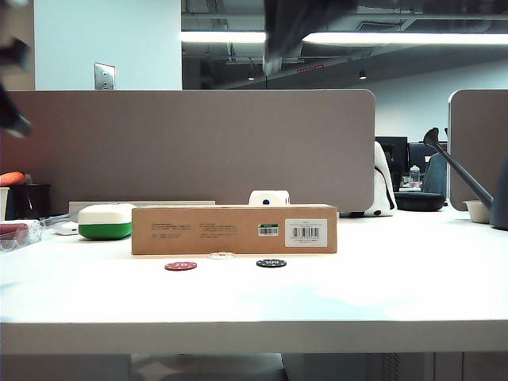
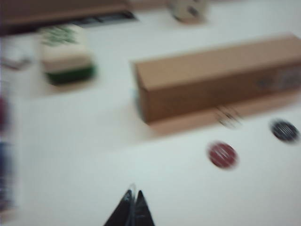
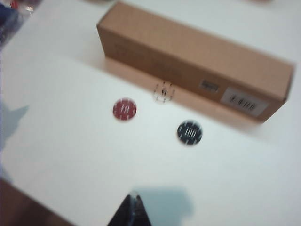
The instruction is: Push the chip with the lowest value in the row forward next to the rectangular box.
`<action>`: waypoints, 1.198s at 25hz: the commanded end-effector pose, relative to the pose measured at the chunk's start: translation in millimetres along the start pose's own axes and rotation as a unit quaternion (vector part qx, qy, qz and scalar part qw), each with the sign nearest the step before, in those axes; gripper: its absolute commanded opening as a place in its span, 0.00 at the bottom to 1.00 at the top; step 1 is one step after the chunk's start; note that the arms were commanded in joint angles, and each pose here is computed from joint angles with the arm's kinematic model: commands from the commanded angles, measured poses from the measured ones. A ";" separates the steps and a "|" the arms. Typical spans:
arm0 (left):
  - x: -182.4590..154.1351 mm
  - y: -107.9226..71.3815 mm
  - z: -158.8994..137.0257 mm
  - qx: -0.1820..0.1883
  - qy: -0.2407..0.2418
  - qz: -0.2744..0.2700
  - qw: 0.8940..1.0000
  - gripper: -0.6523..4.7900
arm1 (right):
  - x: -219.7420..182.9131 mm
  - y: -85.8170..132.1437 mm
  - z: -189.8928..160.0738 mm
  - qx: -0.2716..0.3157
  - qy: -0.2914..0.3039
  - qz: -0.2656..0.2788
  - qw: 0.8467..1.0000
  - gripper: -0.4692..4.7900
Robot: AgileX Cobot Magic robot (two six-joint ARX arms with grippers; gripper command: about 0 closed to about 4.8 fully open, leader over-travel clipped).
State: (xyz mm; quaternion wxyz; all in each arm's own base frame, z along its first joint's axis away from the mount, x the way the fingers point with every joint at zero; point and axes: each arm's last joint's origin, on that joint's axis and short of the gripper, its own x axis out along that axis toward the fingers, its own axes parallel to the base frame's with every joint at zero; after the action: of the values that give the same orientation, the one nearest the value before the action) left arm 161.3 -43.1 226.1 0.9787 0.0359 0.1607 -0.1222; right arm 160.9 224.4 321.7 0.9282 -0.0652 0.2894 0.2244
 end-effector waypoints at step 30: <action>-114.9 17.2 28.4 -0.007 -0.303 0.111 0.946 0.11 | -70.1 -2.8 0.7 0.035 -0.145 -0.011 0.989 0.07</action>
State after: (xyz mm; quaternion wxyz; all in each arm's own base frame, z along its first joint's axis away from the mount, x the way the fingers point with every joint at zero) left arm 70.7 -3.8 287.8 0.9903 0.0072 -0.1377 -0.0194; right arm 111.5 195.3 360.2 0.9643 -0.0066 0.1627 0.2090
